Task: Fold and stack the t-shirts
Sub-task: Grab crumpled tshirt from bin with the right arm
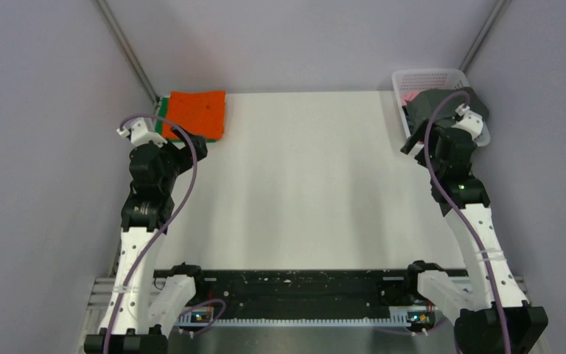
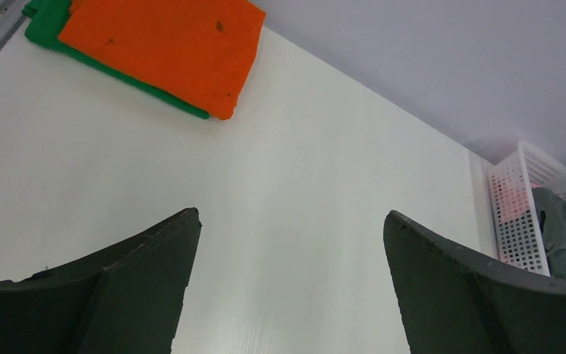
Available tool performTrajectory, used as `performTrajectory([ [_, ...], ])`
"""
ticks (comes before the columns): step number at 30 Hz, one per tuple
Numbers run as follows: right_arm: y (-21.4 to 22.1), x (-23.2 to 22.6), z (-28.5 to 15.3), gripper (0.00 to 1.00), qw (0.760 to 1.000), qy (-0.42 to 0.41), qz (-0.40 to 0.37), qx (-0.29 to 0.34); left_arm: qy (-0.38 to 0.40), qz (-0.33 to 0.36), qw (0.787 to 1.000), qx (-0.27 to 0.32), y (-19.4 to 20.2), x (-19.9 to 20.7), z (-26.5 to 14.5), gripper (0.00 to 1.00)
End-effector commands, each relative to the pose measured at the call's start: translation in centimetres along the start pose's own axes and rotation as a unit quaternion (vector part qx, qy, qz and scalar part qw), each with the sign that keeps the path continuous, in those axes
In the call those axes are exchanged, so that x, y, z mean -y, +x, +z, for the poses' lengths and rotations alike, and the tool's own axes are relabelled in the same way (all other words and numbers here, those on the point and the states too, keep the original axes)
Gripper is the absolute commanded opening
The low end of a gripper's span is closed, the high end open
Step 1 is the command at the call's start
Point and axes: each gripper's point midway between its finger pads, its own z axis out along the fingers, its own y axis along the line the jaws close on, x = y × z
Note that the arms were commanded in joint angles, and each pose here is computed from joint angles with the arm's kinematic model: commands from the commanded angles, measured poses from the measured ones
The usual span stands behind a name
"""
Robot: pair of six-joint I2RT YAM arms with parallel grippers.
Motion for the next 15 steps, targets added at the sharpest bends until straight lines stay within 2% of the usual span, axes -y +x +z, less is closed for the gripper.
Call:
performTrajectory([
  [1,-2.1,-1.3,-0.1,0.99,0.998,-0.037,-0.034,0.034,-0.007,-0.008,1.000,0.015,-0.7,-0.1,-0.4,0.99],
  [4,-4.0,-0.6,1.4,0.99,0.998,0.006,-0.040,0.054,-0.018,-0.010,1.000,0.014,-0.5,-0.6,-0.2,0.99],
  [10,-7.2,0.9,9.7,0.99,0.997,0.058,-0.041,-0.010,-0.045,-0.012,0.999,-0.002,0.5,-1.7,0.7,0.99],
  [15,-8.0,5.7,17.3,0.97,0.985,0.164,-0.031,-0.037,-0.094,-0.015,0.995,-0.010,1.1,-3.6,0.8,0.99],
])
